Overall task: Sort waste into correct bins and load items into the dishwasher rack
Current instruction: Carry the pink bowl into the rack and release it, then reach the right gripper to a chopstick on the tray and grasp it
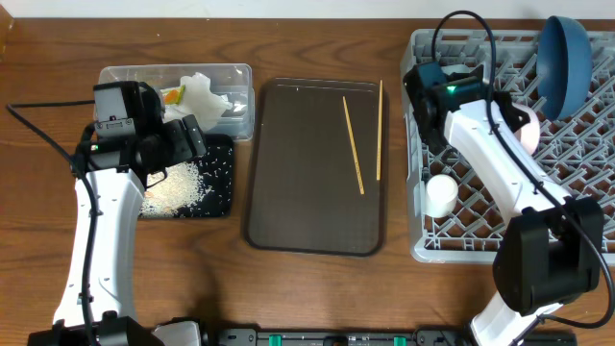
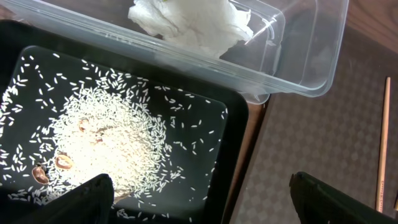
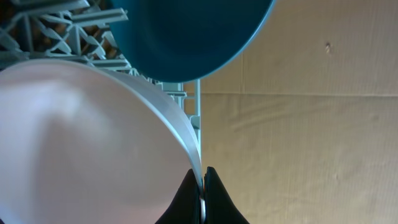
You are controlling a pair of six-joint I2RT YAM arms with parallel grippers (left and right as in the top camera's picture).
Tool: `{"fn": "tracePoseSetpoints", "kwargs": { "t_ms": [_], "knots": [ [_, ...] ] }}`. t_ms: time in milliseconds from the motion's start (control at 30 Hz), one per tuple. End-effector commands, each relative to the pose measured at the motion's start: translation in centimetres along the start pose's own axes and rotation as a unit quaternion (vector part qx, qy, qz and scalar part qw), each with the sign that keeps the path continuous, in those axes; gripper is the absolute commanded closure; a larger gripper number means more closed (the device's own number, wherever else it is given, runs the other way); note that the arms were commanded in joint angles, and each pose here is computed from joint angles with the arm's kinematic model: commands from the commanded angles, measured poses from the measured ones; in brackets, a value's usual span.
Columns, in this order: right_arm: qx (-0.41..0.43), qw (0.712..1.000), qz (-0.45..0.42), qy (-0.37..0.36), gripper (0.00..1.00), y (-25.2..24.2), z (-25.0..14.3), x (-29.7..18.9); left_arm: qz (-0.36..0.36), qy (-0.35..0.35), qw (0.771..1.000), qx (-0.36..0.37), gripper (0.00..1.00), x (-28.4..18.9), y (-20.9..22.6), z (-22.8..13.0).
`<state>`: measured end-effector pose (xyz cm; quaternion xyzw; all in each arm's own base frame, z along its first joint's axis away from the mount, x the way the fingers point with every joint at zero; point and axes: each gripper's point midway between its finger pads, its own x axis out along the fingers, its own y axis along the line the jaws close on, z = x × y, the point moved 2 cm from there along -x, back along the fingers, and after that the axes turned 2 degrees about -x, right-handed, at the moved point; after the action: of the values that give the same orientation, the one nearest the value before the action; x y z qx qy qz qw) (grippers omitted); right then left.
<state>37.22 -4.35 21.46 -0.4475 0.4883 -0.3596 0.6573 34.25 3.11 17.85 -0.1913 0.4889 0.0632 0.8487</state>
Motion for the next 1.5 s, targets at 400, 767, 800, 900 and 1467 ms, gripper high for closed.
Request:
{"fn": "tracePoseSetpoints", "kwargs": {
  "t_ms": [400,767,800,900,1467],
  "knots": [
    [0.012,1.000,0.019,0.000,0.99,1.0,0.4,0.5,0.005,-0.002,1.000,0.005,0.07,0.0,0.2,0.2],
    [-0.012,1.000,0.022,0.009,0.99,2.6,0.5,1.0,0.005,-0.002,1.000,0.005,0.07,0.0,0.2,0.2],
    [-0.019,1.000,0.021,0.012,0.99,3.0,0.5,1.1,0.005,-0.002,1.000,0.005,0.07,0.0,0.2,0.2],
    [-0.033,0.999,0.021,0.017,0.99,3.4,0.3,1.3,0.005,-0.002,1.000,0.005,0.07,0.0,0.2,0.2],
    [-0.085,0.993,0.027,-0.071,0.18,5.9,1.7,-5.6,0.005,-0.002,1.000,0.005,0.07,0.0,0.2,0.2]
  ]
}}
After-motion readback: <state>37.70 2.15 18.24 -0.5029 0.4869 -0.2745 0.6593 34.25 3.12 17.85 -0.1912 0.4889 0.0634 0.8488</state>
